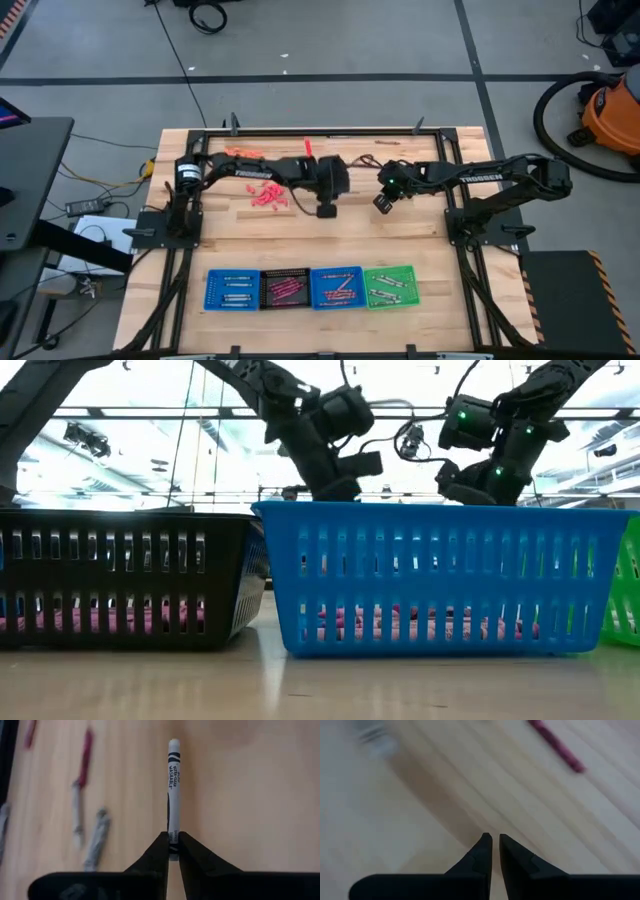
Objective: Sort crayons
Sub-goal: Put the white crayon into the green bin
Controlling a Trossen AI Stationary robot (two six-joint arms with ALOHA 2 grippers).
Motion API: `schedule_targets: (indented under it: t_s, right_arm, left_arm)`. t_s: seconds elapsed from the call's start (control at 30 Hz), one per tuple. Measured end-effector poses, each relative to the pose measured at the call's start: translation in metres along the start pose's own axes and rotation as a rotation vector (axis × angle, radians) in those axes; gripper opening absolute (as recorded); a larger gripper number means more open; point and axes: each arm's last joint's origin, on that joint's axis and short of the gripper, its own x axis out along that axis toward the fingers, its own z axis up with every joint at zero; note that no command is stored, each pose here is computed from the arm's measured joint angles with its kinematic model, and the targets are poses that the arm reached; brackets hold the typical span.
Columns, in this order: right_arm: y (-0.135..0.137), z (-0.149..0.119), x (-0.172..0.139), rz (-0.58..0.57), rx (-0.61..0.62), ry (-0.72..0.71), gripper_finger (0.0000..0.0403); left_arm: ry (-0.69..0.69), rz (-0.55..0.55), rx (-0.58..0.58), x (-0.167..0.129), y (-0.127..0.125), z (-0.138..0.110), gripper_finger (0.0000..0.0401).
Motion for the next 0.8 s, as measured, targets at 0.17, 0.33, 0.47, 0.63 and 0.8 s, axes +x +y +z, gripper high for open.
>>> schedule_targets:
  t_s: [0.17, 0.33, 0.47, 0.63, 0.8]
  right_arm:
    - [-0.005, -0.004, 0.000, -0.124, 0.056, 0.005, 0.0042]
    - [-0.007, -0.006, -0.001, -0.161, 0.072, 0.019, 0.0042]
    - [-0.008, -0.006, -0.001, -0.168, 0.085, 0.013, 0.0042]
    - [-0.009, -0.006, -0.001, -0.212, 0.110, -0.013, 0.0042]
    - [-0.010, -0.005, -0.001, -0.238, 0.121, -0.029, 0.0042]
  left_arm:
    - [-0.080, -0.038, 0.028, -0.004, -0.037, 0.016, 0.0034]
    - [-0.146, -0.073, 0.031, -0.009, -0.065, 0.027, 0.0034]
    - [-0.181, -0.089, 0.014, -0.012, -0.080, 0.033, 0.0034]
    - [-0.246, -0.119, 0.007, -0.018, -0.103, 0.041, 0.0034]
    - [-0.331, -0.156, 0.007, -0.025, -0.129, 0.050, 0.0034]
